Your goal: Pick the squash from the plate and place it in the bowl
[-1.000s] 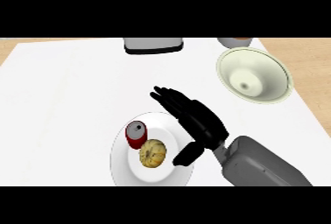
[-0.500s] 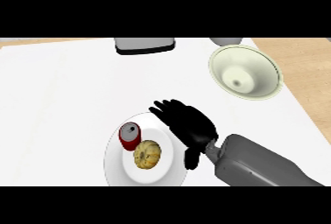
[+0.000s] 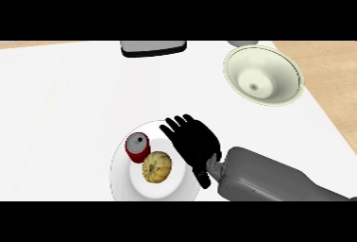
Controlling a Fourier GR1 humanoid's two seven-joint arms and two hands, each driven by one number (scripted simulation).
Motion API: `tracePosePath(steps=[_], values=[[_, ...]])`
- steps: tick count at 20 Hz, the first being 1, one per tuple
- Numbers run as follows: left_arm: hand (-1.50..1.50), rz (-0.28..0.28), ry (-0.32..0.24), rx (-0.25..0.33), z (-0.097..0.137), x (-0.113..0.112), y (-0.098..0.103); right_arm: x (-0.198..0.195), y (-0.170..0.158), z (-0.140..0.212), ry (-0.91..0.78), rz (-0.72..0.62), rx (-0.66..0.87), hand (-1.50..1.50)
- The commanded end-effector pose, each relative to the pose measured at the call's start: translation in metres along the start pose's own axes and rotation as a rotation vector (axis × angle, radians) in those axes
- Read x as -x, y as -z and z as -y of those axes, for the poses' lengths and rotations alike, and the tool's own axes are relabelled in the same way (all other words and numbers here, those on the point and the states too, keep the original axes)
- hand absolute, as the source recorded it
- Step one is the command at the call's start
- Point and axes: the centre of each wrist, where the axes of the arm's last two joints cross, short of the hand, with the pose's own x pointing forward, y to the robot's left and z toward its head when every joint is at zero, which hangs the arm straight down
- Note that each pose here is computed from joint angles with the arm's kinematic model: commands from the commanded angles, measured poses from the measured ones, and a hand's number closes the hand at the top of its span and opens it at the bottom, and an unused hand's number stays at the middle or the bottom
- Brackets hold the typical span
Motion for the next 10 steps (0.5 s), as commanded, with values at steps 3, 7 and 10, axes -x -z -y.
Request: tracePosePath(steps=[3,7,10], values=[[0.0,0.612,-0.096,0.1,0.024,-0.09,0.002,-0.022,0.004,0.004,-0.066,-0.05,-0.057,-1.5],[0.0,0.629,-0.121,0.115,0.029,-0.091,-0.001,-0.031,0.007,-0.002,-0.072,-0.094,-0.099,-1.5],[0.0,0.636,-0.131,0.126,0.031,-0.09,-0.002,-0.039,0.009,0.002,-0.063,-0.118,-0.099,-1.5]])
